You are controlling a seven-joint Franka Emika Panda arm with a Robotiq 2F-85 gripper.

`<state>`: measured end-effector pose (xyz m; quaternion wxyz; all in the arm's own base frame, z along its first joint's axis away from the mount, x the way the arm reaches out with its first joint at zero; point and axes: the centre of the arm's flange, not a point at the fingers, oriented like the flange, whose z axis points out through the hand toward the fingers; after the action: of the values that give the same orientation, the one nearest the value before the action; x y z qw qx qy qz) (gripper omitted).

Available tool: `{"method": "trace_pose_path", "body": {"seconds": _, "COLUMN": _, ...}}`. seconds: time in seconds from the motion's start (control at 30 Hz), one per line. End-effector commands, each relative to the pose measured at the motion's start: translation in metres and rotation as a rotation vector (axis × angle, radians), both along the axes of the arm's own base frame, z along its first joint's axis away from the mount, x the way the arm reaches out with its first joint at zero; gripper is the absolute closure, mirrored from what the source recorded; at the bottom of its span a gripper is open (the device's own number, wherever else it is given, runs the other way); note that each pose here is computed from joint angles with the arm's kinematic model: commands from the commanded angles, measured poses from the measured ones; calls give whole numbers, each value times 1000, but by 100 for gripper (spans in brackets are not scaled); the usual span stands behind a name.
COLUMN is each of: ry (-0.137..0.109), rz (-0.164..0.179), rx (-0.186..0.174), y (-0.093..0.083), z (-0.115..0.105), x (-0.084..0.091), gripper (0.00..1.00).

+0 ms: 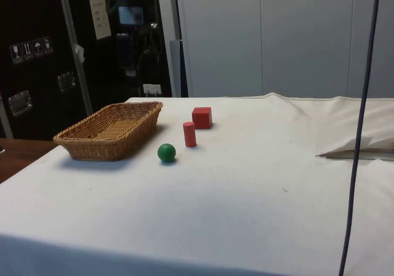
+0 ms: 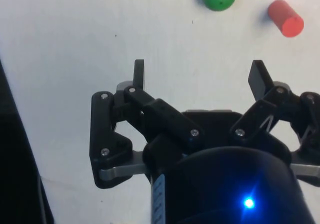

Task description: Pick up the object to the left of the cylinder and place it into the basket.

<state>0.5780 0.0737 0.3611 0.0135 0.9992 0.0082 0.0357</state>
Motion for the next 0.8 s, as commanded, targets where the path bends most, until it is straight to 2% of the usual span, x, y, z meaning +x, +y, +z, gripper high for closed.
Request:
{"method": "trace_pose_path", "body": {"seconds": 0.0, "ry": -17, "rz": -3, "rx": 1, "y": 1, "z": -3, "x": 0, "gripper": 0}}
{"method": "trace_pose_path", "body": {"seconds": 0.07, "ry": -24, "rz": -3, "rx": -2, "y": 1, "z": -7, "x": 1, "gripper": 0}}
{"method": "trace_pose_path", "body": {"seconds": 0.1, "ry": -14, "rz": 0, "rx": -2, "y": 0, "z": -6, "x": 0, "gripper": 0}}
{"method": "trace_pose_path", "body": {"seconds": 0.13, "ry": -30, "rz": -2, "rx": -3, "y": 1, "z": -9, "x": 1, "gripper": 0}}
{"method": "trace_pose_path", "body": {"seconds": 0.27, "ry": -49, "rz": 1, "rx": -9, "y": 2, "z": -20, "x": 2, "gripper": 0}}
{"method": "trace_pose_path", "body": {"seconds": 0.3, "ry": -53, "rz": 2, "rx": -10, "y": 3, "z": -22, "x": 2, "gripper": 0}}
{"method": "trace_pose_path", "body": {"seconds": 0.33, "ry": -41, "rz": 4, "rx": -11, "y": 2, "z": -22, "x": 1, "gripper": 0}}
{"method": "trace_pose_path", "body": {"seconds": 0.37, "ry": -56, "rz": 3, "rx": -11, "y": 3, "z": -26, "x": 2, "gripper": 0}}
{"method": "trace_pose_path", "body": {"seconds": 0.43, "ry": -60, "rz": 2, "rx": -13, "y": 2, "z": -36, "x": 2, "gripper": 0}}
{"method": "trace_pose_path", "body": {"seconds": 0.6, "ry": -54, "rz": 4, "rx": -21, "y": -6, "z": -52, "x": 2, "gripper": 0}}
{"method": "trace_pose_path", "body": {"seconds": 0.63, "ry": -50, "rz": 2, "rx": -30, "y": -3, "z": -50, "x": 3, "gripper": 0}}
{"method": "trace_pose_path", "body": {"seconds": 0.77, "ry": -48, "rz": 9, "rx": -23, "y": -12, "z": -59, "x": 1, "gripper": 0}}
